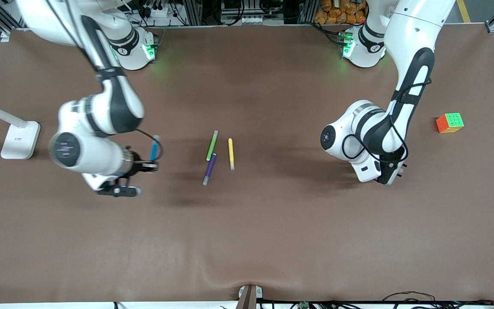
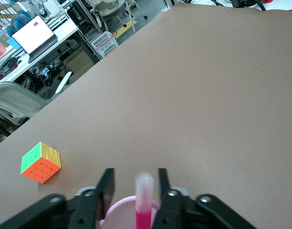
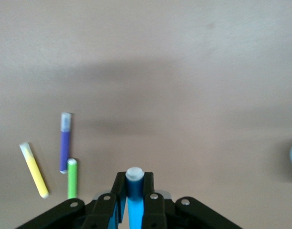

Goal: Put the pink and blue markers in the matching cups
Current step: 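Carry the pink marker to the pink cup while the right gripper carries blue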

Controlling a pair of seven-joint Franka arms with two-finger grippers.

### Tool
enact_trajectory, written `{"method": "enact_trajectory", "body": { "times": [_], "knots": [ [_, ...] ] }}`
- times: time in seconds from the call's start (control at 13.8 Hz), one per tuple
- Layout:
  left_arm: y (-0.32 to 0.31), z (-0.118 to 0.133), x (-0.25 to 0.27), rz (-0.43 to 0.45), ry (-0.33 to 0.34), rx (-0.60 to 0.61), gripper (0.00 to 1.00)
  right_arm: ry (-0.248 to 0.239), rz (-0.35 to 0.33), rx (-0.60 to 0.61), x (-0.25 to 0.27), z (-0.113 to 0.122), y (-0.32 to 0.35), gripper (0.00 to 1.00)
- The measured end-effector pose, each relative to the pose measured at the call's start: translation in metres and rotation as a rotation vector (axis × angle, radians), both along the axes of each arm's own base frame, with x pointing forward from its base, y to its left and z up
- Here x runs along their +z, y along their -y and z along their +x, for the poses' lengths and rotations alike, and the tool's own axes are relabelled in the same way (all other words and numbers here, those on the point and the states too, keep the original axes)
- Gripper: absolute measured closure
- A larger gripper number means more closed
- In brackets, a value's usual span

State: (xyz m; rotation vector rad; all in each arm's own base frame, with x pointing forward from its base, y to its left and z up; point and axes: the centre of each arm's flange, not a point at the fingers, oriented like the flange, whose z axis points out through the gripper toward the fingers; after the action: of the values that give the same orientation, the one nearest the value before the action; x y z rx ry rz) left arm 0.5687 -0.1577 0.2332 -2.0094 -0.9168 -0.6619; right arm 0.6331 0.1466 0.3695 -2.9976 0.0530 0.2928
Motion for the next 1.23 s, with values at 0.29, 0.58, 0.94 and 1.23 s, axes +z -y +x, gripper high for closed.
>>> {"method": "enact_trajectory", "body": {
  "times": [0.29, 0.58, 0.94, 1.23],
  "knots": [
    [0.002, 0.0, 0.002, 0.0, -0.005, -0.006, 0.41, 0.022, 0.065, 0.139, 0.041, 0.012, 0.102, 0.81],
    [0.009, 0.005, 0.026, -0.048, -0.069, -0.029, 0.39, 0.061, 0.105, 0.236, 0.062, 0.006, 0.17, 0.81],
    [0.019, 0.022, 0.077, -0.202, -0.123, -0.007, 0.08, 0.185, 0.1, 0.333, 0.085, -0.007, 0.188, 0.81],
    [0.013, 0.039, 0.105, -0.337, -0.167, 0.018, 0.0, 0.313, 0.067, 0.413, 0.076, -0.041, 0.199, 0.81]
  ]
}}
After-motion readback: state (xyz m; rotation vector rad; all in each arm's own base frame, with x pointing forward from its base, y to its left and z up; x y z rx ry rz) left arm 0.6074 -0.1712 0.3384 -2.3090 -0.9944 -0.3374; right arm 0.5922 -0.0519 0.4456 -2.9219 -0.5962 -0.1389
